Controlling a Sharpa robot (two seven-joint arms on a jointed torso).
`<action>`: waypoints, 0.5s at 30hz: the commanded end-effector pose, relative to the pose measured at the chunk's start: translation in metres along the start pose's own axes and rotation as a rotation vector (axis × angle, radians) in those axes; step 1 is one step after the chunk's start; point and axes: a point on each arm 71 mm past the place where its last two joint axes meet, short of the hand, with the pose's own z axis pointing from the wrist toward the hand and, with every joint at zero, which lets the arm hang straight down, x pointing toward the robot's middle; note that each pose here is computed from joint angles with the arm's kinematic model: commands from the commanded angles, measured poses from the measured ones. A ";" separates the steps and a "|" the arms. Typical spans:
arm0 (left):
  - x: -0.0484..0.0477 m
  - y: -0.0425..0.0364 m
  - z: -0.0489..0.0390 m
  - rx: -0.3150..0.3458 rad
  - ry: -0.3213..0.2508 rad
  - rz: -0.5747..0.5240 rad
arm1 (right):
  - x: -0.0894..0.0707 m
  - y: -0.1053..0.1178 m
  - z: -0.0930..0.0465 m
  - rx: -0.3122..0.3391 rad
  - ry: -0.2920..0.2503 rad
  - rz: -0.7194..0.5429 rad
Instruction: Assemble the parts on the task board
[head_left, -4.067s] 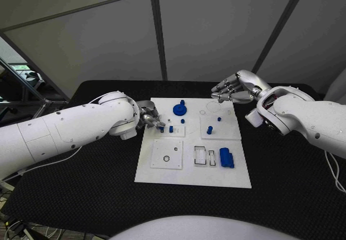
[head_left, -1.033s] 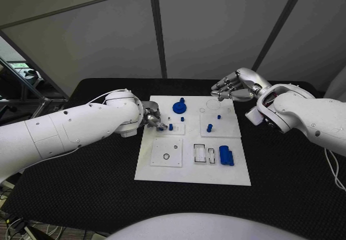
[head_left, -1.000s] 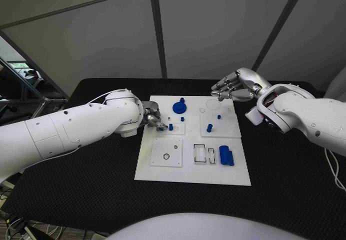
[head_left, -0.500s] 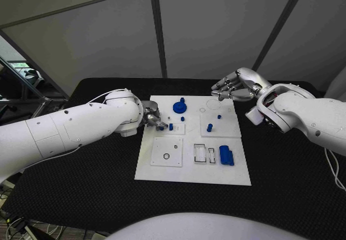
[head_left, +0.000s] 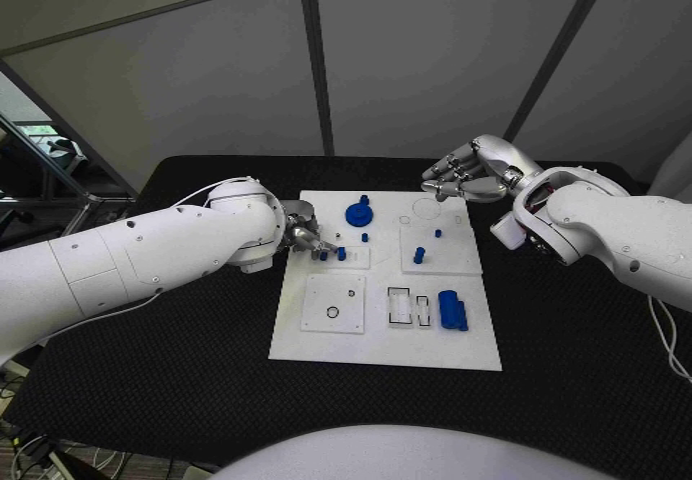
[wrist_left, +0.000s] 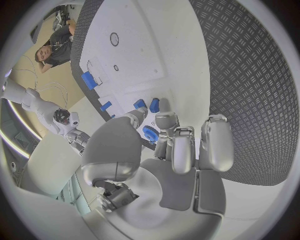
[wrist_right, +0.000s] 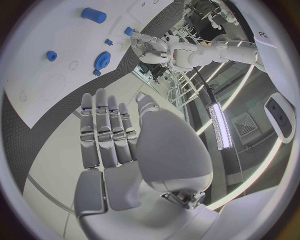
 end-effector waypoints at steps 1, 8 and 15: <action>-0.0012 -0.0009 -0.0004 0.003 -0.012 -0.011 | 0.000 0.002 0.001 -0.007 0.005 0.001; -0.0028 0.0013 -0.0020 0.003 -0.025 -0.028 | 0.000 0.001 0.001 -0.006 0.005 0.001; -0.0096 0.0055 -0.0069 0.003 -0.050 -0.050 | 0.000 0.001 0.001 -0.005 0.005 0.001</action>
